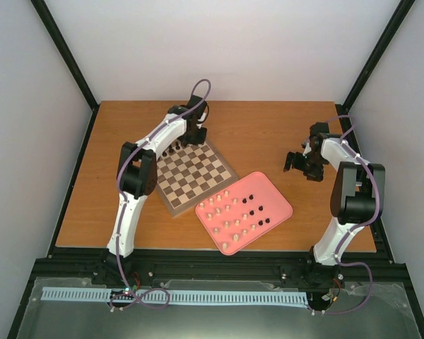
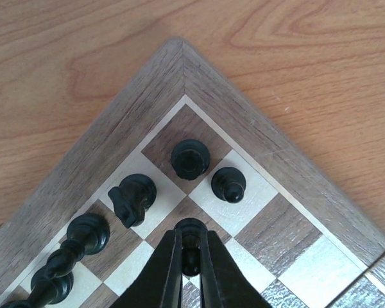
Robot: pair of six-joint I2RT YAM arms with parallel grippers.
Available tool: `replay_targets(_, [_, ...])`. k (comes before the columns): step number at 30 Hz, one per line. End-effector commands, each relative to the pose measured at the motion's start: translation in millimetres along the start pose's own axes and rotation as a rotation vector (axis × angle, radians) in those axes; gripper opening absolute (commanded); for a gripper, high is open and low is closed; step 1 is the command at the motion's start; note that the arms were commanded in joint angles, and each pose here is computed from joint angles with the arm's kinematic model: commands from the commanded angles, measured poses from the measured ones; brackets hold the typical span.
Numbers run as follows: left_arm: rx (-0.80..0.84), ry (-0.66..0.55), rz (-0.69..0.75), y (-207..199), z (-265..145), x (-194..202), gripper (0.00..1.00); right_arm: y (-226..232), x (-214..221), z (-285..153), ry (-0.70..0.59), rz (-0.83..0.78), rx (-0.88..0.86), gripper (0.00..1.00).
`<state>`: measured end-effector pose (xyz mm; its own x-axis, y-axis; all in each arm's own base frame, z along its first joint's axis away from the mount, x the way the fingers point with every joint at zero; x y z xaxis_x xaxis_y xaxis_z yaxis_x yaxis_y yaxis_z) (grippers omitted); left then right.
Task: Set up the chess pieces on the board
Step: Place the chess piece on the chessboard.
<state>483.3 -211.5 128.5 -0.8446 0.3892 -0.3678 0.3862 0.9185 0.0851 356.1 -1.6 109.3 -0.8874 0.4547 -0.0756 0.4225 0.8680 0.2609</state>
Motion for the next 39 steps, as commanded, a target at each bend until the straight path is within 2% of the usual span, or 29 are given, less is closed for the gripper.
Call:
replay_targets(1, [-0.011,-0.008,-0.008,0,4,-6,0.01,2,-3,2,-0.003,-0.018,0.011,1.0])
replay_targets(13, [-0.022,0.013,0.004,1,8,-3,0.04,2,-5,4,0.002,-0.017,0.01,1.0])
replay_targets(31, [-0.005,0.008,0.017,1,-5,0,0.22,2,-2,5,0.005,-0.017,-0.001,1.0])
replay_targets(36, [0.021,-0.007,0.015,-1,-25,0,0.24,3,-3,4,0.003,-0.017,-0.001,1.0])
replay_targets(39, [0.05,-0.018,0.033,-9,-51,8,0.32,2,-3,5,0.004,-0.018,0.0,1.0])
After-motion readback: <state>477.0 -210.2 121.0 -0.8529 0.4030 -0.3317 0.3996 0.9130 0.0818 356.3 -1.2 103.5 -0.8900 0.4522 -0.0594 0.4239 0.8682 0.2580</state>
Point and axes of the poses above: each gripper's point midway between its finger pads, its own z axis out along the fingers, its own y axis along the line the jaws close on, x = y × z, the point moved 6 cm from there along -z, back along the fingers, and after that the axes turned 12 degrees about z, right-handed, at the moved point
